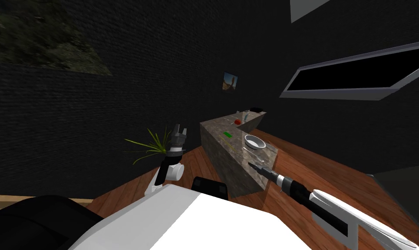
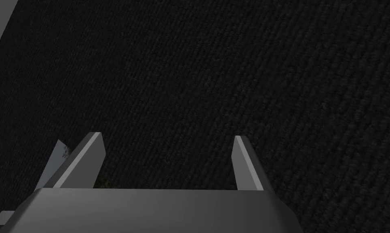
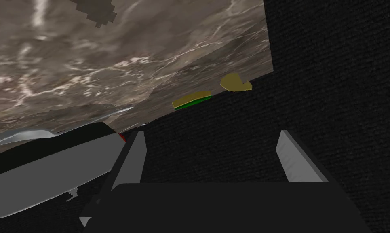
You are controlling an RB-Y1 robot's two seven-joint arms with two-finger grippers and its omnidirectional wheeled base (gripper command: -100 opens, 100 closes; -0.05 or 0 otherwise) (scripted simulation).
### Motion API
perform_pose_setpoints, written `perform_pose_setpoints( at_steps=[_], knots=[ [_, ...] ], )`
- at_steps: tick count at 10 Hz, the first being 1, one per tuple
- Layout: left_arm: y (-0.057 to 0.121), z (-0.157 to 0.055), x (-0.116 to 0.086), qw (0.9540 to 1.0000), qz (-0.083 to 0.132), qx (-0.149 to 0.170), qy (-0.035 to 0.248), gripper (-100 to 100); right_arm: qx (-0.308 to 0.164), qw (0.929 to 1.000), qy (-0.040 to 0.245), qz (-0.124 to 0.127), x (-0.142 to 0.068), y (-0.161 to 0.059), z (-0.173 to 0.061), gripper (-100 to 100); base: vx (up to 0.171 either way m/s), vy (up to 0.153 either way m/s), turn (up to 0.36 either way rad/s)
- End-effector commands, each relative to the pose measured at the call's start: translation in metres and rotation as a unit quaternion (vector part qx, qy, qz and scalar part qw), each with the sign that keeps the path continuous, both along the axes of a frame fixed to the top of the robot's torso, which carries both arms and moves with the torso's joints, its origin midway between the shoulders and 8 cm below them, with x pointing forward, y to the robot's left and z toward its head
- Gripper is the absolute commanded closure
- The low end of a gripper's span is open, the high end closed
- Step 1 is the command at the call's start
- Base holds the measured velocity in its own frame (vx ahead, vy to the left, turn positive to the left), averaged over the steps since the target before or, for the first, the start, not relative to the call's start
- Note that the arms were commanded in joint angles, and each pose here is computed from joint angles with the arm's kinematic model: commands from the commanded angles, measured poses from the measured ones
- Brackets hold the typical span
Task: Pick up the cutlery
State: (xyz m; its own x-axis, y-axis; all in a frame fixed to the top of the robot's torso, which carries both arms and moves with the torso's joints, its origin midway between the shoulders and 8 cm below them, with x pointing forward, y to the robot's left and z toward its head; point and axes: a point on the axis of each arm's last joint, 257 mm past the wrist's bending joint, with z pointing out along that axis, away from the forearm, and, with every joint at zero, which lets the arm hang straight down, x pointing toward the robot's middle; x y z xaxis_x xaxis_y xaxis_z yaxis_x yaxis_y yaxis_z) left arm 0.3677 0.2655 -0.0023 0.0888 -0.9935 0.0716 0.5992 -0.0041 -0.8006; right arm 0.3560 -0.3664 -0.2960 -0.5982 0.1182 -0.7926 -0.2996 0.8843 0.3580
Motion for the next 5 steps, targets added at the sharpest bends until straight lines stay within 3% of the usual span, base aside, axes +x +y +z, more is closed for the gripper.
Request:
perform_pose_setpoints(
  at_steps=[1, 2, 4, 5],
  knots=[
    [0.0, 0.0, 0.0, 1.0, 0.0, 0.0, 0.0, 0, -0.03, 0.9993, 0.022, -0.006, -0.008, -0.03, -0.01, -100, 0.048, -0.006, 0.166],
    [0.0, 0.0, 0.0, 1.0, 0.0, 0.0, 0.0, 0, -0.035, 0.9991, 0.023, -0.004, -0.008, -0.032, -0.009, -100, 0.039, -0.006, 0.098],
    [0.0, 0.0, 0.0, 1.0, 0.0, 0.0, 0.0, 0, -0.082, 0.9949, 0.057, -0.016, -0.023, -0.079, -0.019, -100, 0.043, 0.007, 0.237],
    [0.0, 0.0, 0.0, 1.0, 0.0, 0.0, 0.0, 0, -0.089, 0.9943, 0.058, -0.013, -0.023, -0.083, -0.017, -100, 0.038, 0.0, 0.081]
  ],
)
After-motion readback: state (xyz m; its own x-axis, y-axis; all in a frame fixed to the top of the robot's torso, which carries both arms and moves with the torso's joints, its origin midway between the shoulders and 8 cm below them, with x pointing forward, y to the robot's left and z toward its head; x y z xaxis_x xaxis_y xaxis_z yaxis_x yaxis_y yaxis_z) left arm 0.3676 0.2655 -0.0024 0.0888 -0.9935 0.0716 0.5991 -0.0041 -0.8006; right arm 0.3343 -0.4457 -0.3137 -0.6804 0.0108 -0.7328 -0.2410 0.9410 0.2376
